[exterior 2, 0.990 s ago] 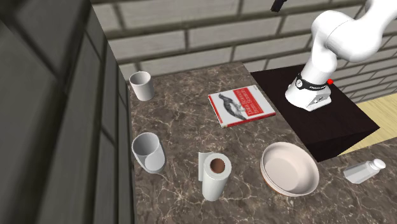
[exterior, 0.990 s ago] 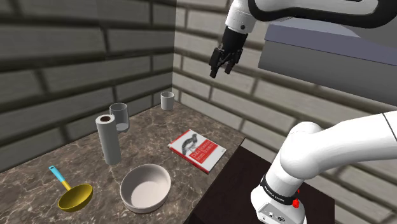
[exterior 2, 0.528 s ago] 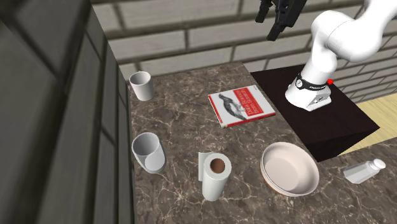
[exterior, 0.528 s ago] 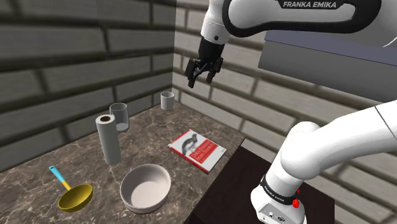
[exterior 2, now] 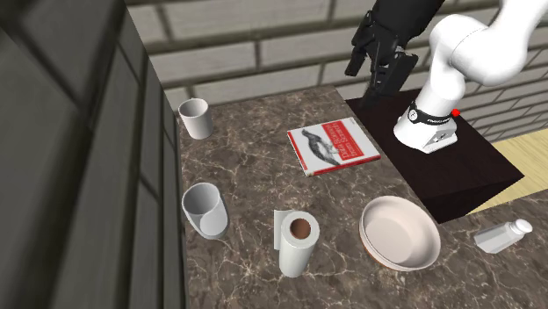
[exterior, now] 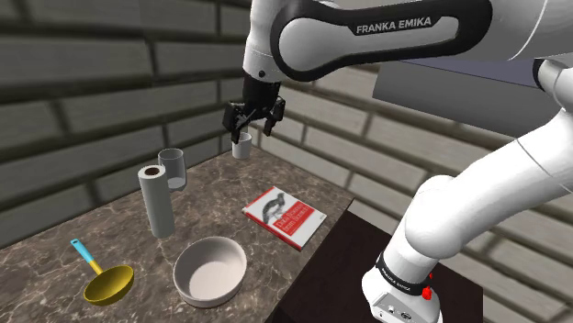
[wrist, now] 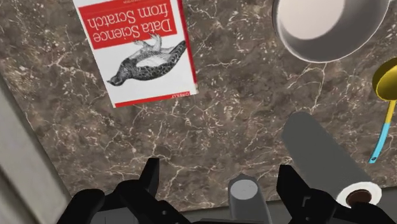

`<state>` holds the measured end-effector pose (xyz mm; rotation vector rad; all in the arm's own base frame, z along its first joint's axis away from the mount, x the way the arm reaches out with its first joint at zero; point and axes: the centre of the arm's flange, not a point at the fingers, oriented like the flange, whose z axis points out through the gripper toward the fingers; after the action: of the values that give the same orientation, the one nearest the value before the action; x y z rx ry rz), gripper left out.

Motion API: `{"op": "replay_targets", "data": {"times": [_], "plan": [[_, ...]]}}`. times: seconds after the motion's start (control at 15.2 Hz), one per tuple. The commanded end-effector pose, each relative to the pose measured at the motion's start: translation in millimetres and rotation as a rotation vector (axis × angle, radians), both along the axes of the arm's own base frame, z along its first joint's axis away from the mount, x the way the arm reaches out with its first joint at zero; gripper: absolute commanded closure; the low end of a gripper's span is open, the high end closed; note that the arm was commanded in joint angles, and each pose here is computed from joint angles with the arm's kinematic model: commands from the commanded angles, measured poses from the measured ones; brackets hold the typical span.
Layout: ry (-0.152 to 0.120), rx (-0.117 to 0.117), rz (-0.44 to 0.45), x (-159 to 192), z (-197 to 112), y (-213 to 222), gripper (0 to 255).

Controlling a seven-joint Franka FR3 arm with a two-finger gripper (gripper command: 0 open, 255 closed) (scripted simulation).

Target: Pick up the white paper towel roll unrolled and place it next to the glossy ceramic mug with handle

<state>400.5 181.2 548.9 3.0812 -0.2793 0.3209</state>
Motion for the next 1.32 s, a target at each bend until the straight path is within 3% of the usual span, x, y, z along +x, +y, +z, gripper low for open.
{"op": "replay_targets", "data": {"times": [0.0, 1.06, 1.25], "plan": [[-0.003, 0.003, -0.014, 12, -11, 23, 0], [-0.021, 0.013, -0.113, 116, -90, 189, 0], [-0.022, 0.013, -0.116, 121, -102, 192, 0]]}}
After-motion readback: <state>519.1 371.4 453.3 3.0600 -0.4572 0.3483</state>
